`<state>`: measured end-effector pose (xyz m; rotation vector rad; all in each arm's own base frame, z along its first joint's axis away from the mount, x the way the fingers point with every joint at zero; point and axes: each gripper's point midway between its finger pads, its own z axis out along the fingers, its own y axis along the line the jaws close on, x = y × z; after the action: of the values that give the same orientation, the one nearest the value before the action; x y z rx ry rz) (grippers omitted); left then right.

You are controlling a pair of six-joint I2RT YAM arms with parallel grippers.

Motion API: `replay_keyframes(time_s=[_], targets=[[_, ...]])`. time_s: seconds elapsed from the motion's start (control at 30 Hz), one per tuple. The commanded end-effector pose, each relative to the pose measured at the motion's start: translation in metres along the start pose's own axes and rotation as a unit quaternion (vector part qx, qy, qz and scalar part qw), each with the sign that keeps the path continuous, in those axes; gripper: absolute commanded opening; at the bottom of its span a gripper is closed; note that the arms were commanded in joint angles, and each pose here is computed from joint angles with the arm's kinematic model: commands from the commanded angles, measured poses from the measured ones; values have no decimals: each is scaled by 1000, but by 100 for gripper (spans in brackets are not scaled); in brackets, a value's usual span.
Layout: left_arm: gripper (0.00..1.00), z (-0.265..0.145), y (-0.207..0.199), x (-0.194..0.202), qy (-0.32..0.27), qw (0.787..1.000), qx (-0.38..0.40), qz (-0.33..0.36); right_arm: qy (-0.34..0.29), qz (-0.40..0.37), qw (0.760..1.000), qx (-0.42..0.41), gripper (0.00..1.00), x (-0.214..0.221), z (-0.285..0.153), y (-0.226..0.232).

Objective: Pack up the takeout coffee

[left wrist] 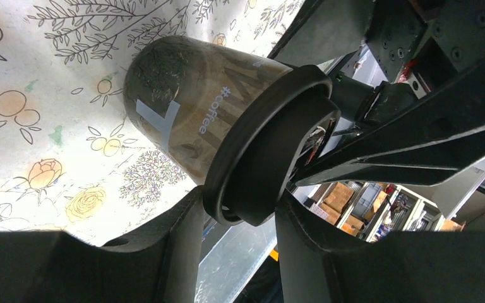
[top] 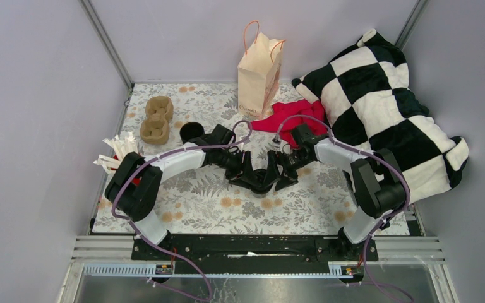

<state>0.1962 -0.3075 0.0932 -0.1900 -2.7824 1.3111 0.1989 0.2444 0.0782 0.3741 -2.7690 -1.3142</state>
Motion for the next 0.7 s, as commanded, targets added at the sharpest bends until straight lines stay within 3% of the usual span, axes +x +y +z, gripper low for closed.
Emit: replay_keyframes(time_s=[0.0,0.13,0.3,0.47,0.67], targets=[[45,9,119,17,0,973,-229,-30,32,22,999,23,82,16,14,-21],[45,10,121,20,1,973,-230,-33,29,84,990,106,67,32,32,-77],[45,9,120,20,-1,974,-225,-29,43,123,978,163,60,41,41,-125],[46,3,96,4,-22,978,-205,-8,2,79,993,83,74,7,20,-64],[51,-6,54,-22,-47,985,-166,17,-24,37,999,8,82,-28,-6,-3]])
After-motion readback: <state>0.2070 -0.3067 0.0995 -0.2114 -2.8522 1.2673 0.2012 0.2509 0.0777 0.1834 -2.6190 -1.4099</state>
